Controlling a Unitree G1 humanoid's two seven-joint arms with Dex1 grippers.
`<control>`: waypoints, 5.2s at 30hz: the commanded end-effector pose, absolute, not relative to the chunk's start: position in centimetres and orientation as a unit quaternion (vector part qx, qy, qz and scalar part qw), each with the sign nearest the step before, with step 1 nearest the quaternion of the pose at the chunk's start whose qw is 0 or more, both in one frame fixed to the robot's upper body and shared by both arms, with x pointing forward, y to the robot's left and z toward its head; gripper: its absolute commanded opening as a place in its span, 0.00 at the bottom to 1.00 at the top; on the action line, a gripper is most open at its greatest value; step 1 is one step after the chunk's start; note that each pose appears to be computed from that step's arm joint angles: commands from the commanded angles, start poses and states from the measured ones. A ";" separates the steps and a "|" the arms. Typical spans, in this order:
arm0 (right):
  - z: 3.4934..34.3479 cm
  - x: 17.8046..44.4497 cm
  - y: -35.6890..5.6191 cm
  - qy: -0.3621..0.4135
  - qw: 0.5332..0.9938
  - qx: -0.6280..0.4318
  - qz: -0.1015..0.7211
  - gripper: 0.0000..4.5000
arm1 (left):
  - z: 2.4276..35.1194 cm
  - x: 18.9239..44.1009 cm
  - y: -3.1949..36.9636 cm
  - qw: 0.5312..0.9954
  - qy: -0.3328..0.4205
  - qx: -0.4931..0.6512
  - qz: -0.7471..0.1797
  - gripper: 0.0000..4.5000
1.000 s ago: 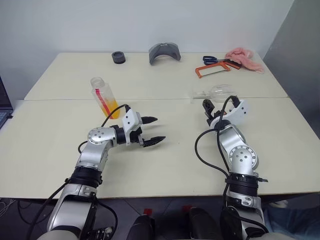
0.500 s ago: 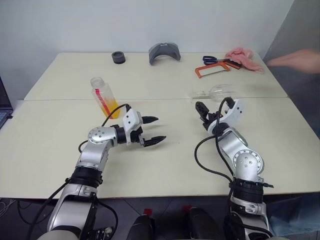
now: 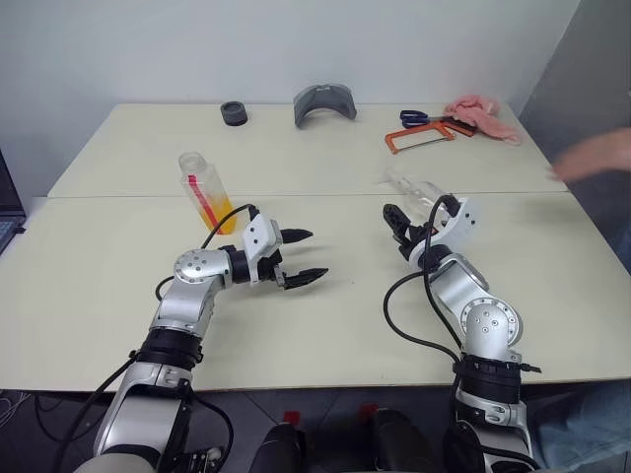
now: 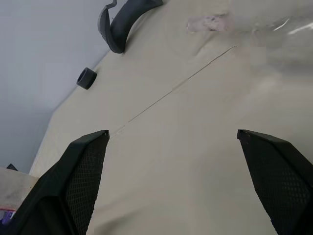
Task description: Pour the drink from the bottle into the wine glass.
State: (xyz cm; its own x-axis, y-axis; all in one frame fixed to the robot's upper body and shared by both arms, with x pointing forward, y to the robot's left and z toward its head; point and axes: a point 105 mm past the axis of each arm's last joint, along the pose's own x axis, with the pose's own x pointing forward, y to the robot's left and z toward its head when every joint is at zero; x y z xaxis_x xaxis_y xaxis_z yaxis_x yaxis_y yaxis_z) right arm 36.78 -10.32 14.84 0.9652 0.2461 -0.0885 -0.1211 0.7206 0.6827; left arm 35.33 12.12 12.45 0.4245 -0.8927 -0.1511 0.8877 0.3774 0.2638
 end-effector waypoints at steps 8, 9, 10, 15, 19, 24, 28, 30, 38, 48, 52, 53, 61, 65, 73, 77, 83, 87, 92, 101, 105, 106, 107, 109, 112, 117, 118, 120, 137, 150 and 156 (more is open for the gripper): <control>16.0 36.7 -10.9 0.062 0.932 0.348 0.084 0.99 | 13.2 35.6 11.8 0.828 -0.027 0.161 -0.536 1.00; 16.0 36.7 -10.9 0.063 0.932 0.348 0.083 0.99 | 13.1 35.6 11.8 0.828 -0.027 0.161 -0.536 1.00; 15.9 36.7 -10.9 0.063 0.932 0.348 0.083 0.99 | 13.1 35.6 11.8 0.828 -0.027 0.161 -0.536 1.00; 15.8 36.5 -11.0 0.065 0.932 0.346 0.081 0.99 | 13.1 35.7 11.9 0.828 -0.028 0.162 -0.537 1.00; 15.6 36.2 -11.3 0.066 0.934 0.343 0.080 0.99 | 13.1 35.7 11.9 0.828 -0.028 0.163 -0.537 1.00; 15.5 35.1 -11.5 0.074 0.935 0.330 0.110 0.99 | 13.2 35.8 11.8 0.827 -0.029 0.163 -0.537 1.00; 15.0 34.4 -11.6 0.087 0.934 0.325 0.117 0.99 | 13.3 35.8 11.7 0.826 -0.029 0.163 -0.538 1.00; 14.7 34.2 -11.8 0.092 0.934 0.326 0.116 0.99 | 13.3 35.8 11.6 0.826 -0.030 0.163 -0.539 1.00; 14.3 33.2 -11.6 0.101 0.916 0.371 0.111 0.99 | 13.4 35.9 11.5 0.825 -0.031 0.164 -0.540 1.00; 16.7 35.9 -10.6 0.053 0.874 0.475 0.091 0.99 | 15.3 36.2 12.4 0.830 -0.044 0.144 -0.537 1.00; 16.9 37.1 -10.5 0.053 0.863 0.496 0.076 0.99 | 16.3 35.6 12.2 0.816 -0.041 0.138 -0.559 1.00; 16.9 37.4 -10.4 0.053 0.861 0.501 0.072 0.99 | 16.4 35.3 12.2 0.811 -0.038 0.139 -0.566 1.00; 16.5 38.9 -10.3 0.058 0.834 0.547 0.039 0.99 | 16.4 34.2 12.6 0.797 -0.022 0.165 -0.581 1.00; 16.1 40.0 -10.3 0.062 0.826 0.560 0.032 0.99 | 16.0 34.3 12.8 0.797 -0.016 0.176 -0.578 1.00; 15.5 43.0 -12.0 0.049 0.809 0.586 0.006 0.99 | 15.4 34.0 12.9 0.791 -0.011 0.197 -0.579 1.00; 15.1 44.2 -12.7 0.045 0.801 0.597 -0.007 0.99 | 15.3 34.0 13.0 0.790 -0.010 0.200 -0.579 1.00; 13.6 45.3 -13.7 0.045 0.791 0.609 -0.029 0.99 | 15.1 34.0 13.0 0.790 -0.008 0.203 -0.578 1.00; 12.6 45.8 -14.2 0.050 0.785 0.616 -0.042 0.78 | 15.0 34.1 13.0 0.790 -0.008 0.205 -0.578 1.00; 12.5 46.3 -14.3 0.050 0.785 0.616 -0.036 0.38 | 14.9 34.2 13.0 0.790 -0.008 0.207 -0.578 1.00; 15.2 44.9 -12.2 0.012 0.889 0.451 0.072 0.04 | 14.4 34.1 13.4 0.799 -0.008 0.199 -0.568 1.00; 13.1 42.6 -10.4 0.016 0.965 0.222 0.138 0.04 | 14.3 34.1 13.5 0.805 -0.008 0.193 -0.561 1.00; 12.1 42.0 -10.0 0.023 0.973 0.173 0.150 0.04 | 14.2 34.1 13.6 0.807 -0.007 0.192 -0.559 1.00; 11.1 41.4 -9.9 0.029 0.977 0.140 0.157 0.04 | 14.1 34.1 13.6 0.808 -0.007 0.190 -0.557 1.00; 9.6 40.3 -9.6 0.040 0.981 0.086 0.170 0.04 | 14.0 34.0 13.7 0.811 -0.005 0.187 -0.554 1.00; 8.0 39.0 -9.0 0.045 0.981 0.028 0.187 0.04 | 13.9 34.0 13.8 0.816 -0.002 0.182 -0.549 1.00; 6.4 38.0 -8.2 0.045 0.977 -0.034 0.206 0.04 | 13.7 34.0 14.3 0.828 0.002 0.171 -0.534 1.00; 6.5 38.1 -8.1 0.039 0.976 -0.047 0.208 0.04 | 13.7 34.1 14.4 0.832 0.001 0.167 -0.529 1.00; 7.3 38.4 -7.5 0.018 0.974 -0.059 0.218 0.04 | 13.8 34.2 14.7 0.841 0.000 0.160 -0.517 1.00; 11.4 40.8 1.7 -0.054 0.933 -0.085 0.345 0.04 | 15.6 34.0 19.1 0.906 -0.012 0.141 -0.399 1.00; 10.9 40.3 2.4 -0.046 0.925 -0.062 0.371 0.48 | 17.3 33.7 18.1 0.906 -0.037 0.135 -0.399 1.00; 10.7 39.9 2.4 -0.048 0.923 -0.060 0.377 0.93 | 18.1 33.7 17.4 0.905 -0.054 0.126 -0.403 1.00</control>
State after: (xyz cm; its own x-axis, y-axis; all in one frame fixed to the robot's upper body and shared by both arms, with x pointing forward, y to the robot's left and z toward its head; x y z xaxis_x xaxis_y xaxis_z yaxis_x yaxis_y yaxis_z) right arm 39.95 1.98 9.15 0.7245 0.6892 -0.0112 -0.6838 0.7166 -0.1374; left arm 33.86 17.86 15.98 0.6798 -0.7304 -0.0662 0.7230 0.6523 0.2277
